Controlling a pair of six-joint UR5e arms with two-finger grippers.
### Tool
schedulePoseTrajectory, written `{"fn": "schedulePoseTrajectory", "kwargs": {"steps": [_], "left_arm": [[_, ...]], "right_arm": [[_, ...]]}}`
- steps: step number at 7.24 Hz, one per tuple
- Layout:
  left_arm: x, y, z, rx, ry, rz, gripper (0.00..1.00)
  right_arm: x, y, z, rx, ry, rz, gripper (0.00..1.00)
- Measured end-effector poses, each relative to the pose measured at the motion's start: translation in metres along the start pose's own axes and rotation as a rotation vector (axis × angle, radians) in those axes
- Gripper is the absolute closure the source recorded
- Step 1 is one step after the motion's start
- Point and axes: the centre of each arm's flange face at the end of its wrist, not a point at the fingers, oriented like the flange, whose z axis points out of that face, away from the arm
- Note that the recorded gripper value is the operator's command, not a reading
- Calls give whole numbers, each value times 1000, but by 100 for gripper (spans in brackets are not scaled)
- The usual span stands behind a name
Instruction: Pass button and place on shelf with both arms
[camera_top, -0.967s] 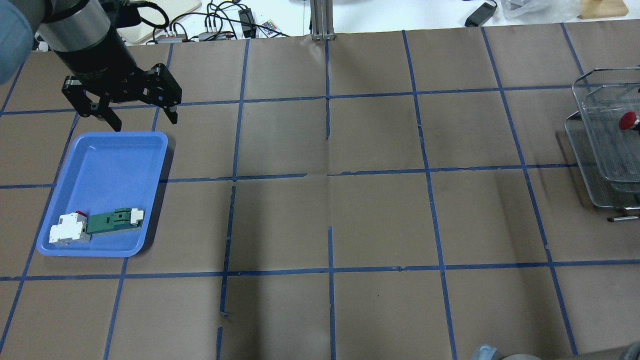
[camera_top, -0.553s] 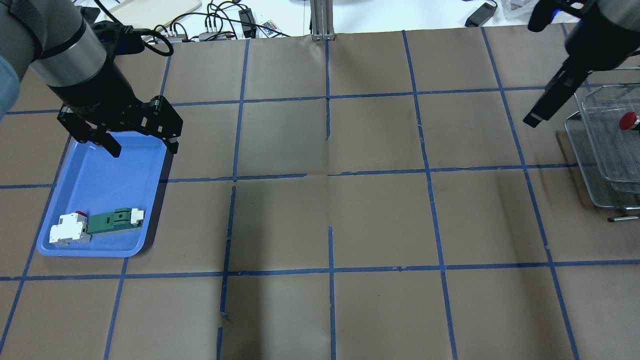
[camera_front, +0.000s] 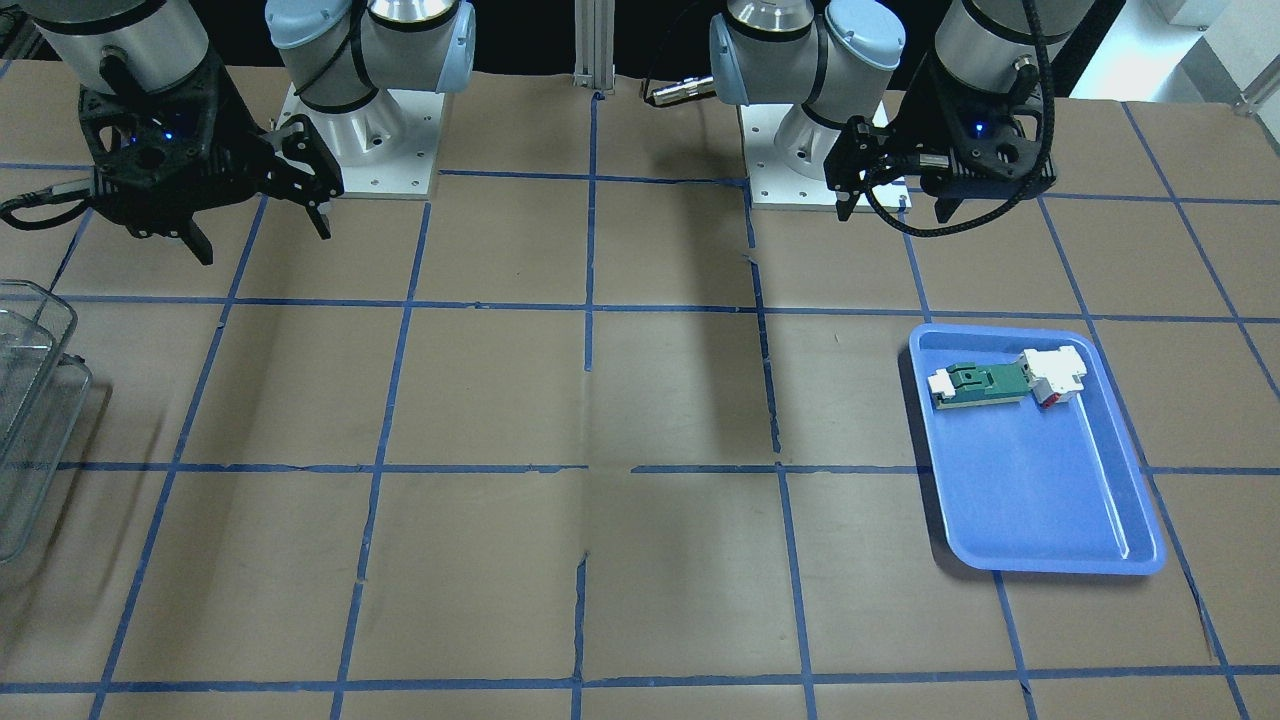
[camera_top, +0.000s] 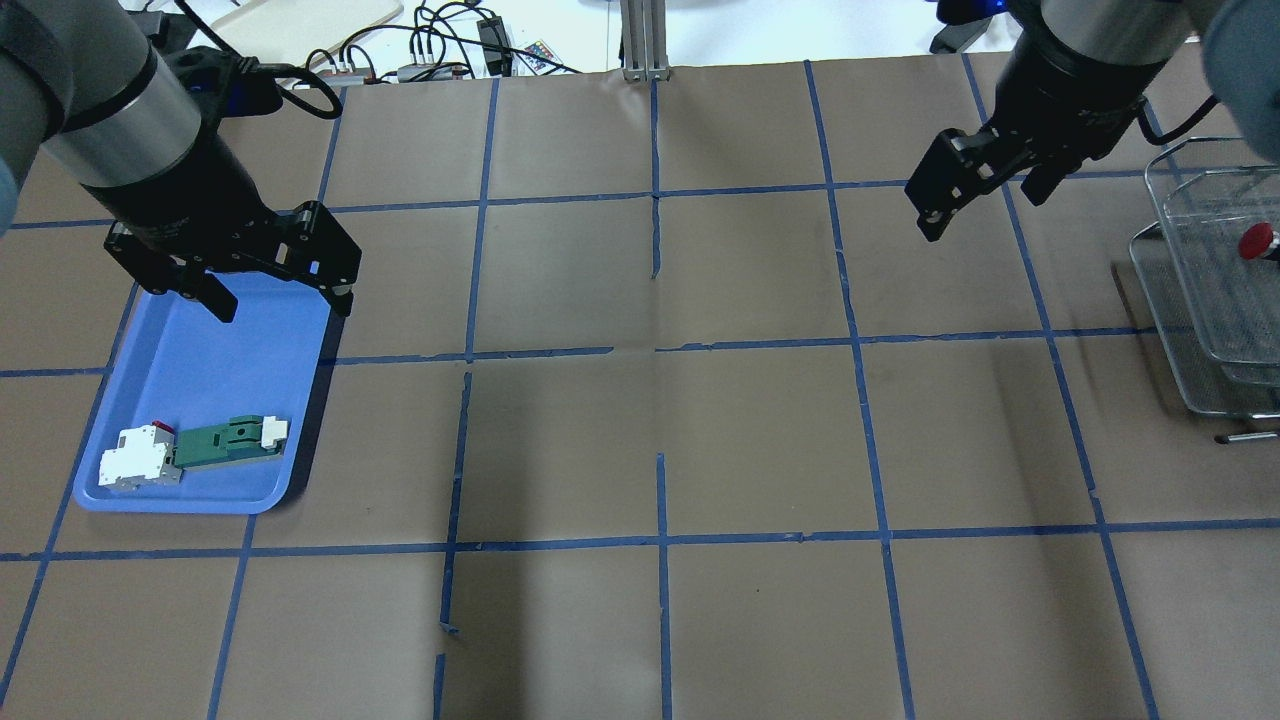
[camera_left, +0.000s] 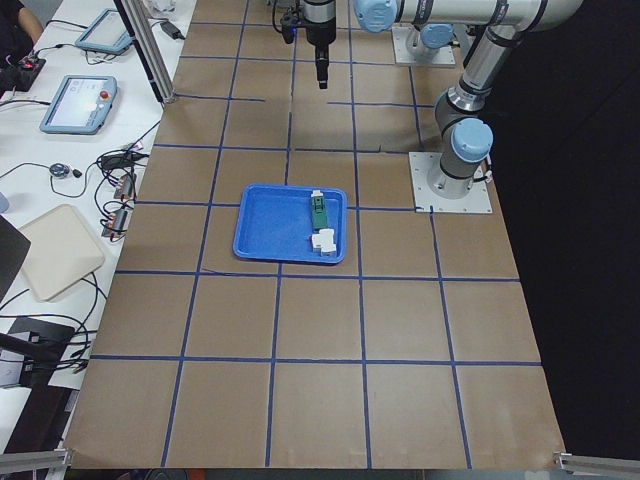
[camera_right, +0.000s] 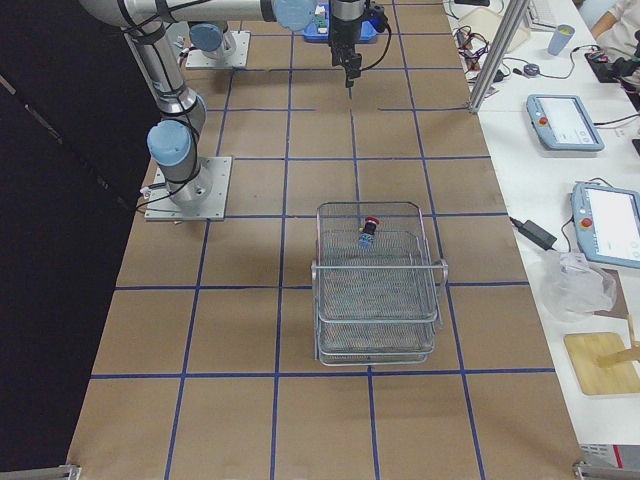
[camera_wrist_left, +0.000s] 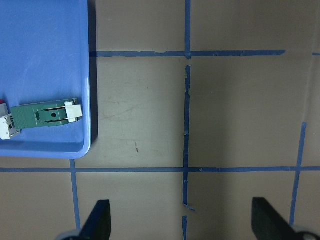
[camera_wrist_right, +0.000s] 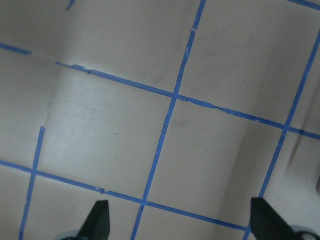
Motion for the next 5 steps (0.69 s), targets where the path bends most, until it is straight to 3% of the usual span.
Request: {"fn": "schedulePoseTrajectory", "kwargs": {"steps": [1, 2, 5], "left_arm": [[0, 0, -1, 1, 1, 0, 0], [2, 0, -1, 3, 14, 0, 0], [4, 1, -1, 4, 35, 13, 0]], "right_arm": [[0, -5, 1, 0, 9, 108, 0], [2, -8, 0, 0, 22, 156, 0], [4, -11, -1, 4, 36, 182, 0]]}}
